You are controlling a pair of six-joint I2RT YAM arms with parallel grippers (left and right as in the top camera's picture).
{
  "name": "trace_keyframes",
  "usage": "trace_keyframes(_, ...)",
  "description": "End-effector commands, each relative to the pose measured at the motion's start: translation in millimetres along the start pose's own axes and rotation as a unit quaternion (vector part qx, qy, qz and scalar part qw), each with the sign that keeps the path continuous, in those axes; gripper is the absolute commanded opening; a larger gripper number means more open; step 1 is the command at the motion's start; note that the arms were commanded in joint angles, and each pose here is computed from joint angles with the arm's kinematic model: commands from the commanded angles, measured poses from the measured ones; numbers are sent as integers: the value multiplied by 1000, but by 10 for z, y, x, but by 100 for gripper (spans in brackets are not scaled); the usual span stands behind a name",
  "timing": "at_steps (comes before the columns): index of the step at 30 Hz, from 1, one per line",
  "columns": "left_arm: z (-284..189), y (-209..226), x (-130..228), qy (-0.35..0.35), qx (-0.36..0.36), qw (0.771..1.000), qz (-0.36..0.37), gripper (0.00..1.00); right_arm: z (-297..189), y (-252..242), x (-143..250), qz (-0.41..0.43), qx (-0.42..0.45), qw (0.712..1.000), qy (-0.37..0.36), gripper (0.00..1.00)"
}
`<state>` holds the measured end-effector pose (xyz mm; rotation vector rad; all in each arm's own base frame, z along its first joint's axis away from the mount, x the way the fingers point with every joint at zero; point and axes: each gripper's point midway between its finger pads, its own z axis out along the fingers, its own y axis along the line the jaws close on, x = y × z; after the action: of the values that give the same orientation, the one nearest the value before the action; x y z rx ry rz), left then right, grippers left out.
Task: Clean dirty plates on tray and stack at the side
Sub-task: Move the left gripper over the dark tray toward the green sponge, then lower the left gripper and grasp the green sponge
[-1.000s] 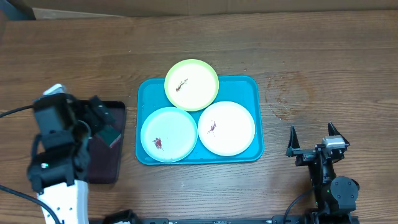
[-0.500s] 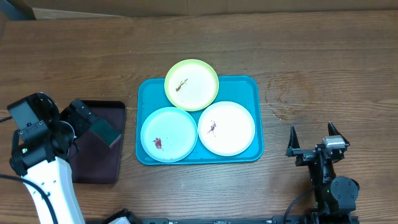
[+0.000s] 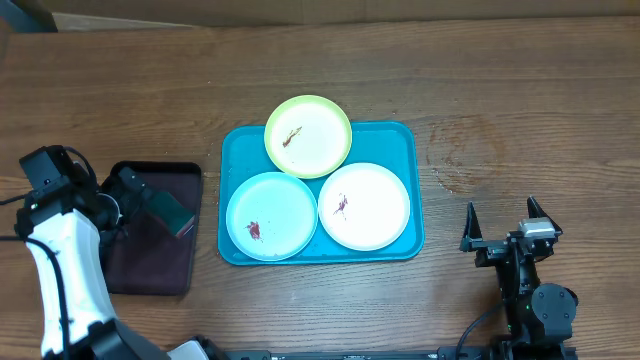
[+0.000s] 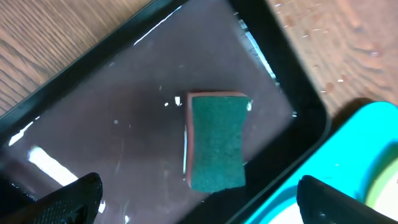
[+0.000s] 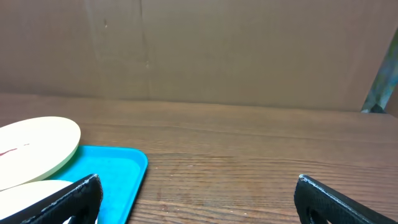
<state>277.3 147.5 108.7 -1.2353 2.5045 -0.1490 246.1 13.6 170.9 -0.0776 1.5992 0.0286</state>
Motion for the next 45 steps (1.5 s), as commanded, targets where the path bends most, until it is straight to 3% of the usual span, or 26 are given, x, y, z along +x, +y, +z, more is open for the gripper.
trace_keyframes(1,67,-10,-72,3,2,1000,-13,100,2,13,17,-1,-3,1000,-2,100)
trace_keyframes(45,204,-22,-71,15,4,1000,-16,100,2,13,17,-1,-3,1000,-2,100)
